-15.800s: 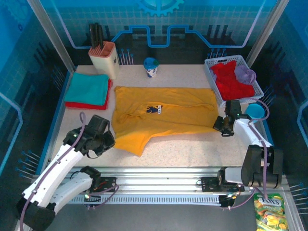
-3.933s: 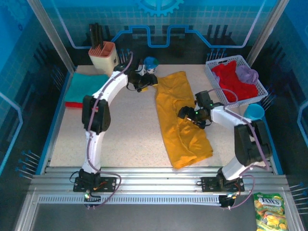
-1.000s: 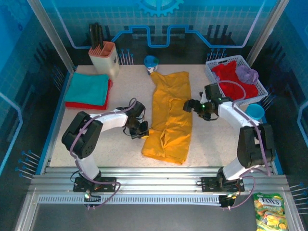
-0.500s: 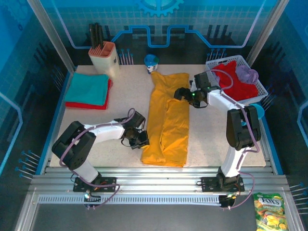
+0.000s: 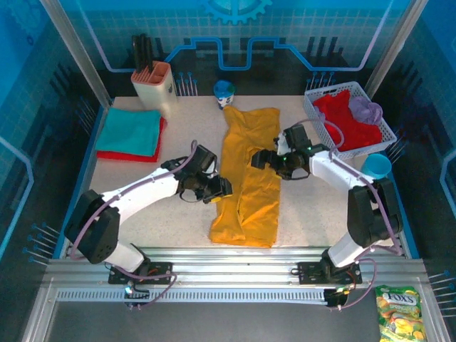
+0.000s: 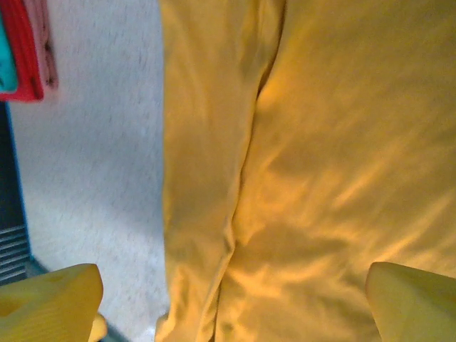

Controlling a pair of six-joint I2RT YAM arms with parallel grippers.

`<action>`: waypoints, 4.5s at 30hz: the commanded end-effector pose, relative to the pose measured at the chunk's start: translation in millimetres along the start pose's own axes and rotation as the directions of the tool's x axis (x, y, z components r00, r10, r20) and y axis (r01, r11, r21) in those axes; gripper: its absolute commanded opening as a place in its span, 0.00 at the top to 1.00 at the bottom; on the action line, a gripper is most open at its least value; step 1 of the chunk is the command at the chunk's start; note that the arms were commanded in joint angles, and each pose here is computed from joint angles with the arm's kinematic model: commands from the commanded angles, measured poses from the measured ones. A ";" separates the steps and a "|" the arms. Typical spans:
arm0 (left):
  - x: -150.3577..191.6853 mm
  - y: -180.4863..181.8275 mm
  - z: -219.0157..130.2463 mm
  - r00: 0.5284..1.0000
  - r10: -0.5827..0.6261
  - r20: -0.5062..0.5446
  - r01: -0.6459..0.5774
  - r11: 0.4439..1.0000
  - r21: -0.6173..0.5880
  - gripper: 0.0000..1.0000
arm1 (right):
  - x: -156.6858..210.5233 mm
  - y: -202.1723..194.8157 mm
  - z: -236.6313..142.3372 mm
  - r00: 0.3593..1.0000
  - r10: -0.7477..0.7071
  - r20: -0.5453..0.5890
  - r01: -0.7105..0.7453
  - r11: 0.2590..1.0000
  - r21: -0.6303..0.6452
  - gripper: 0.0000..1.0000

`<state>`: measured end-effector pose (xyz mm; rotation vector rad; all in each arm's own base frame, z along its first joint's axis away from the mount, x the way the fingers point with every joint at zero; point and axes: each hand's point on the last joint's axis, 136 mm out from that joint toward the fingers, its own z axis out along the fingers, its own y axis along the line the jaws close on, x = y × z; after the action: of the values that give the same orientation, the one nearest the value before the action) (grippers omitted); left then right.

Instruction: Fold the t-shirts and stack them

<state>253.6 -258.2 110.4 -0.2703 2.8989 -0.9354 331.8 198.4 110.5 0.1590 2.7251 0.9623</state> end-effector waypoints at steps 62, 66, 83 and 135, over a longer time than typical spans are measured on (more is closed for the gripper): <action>98.7 92.6 24.9 0.993 0.073 -0.093 -0.076 0.997 -0.033 0.42 | 228.2 -79.0 -4.7 0.965 0.215 -0.148 -0.194 0.970 0.145 0.49; 97.6 93.1 30.6 0.994 0.058 -0.096 -0.061 0.998 -0.030 0.44 | 226.1 -82.0 -6.6 0.968 0.212 -0.137 -0.187 0.967 0.174 0.48; 107.7 90.4 48.3 0.987 0.052 -0.153 -0.054 0.998 -0.012 0.59 | 225.9 -62.9 -7.8 0.966 0.195 -0.169 -0.175 0.976 0.127 0.49; 106.7 82.3 47.8 0.989 0.062 -0.134 -0.063 0.998 -0.003 0.78 | 217.4 -40.4 15.8 0.984 0.067 -0.164 -0.062 0.998 0.034 0.63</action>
<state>147.0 -238.2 19.2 -0.1354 3.0108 -0.9501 111.5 178.7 15.9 0.3469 3.0366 0.7572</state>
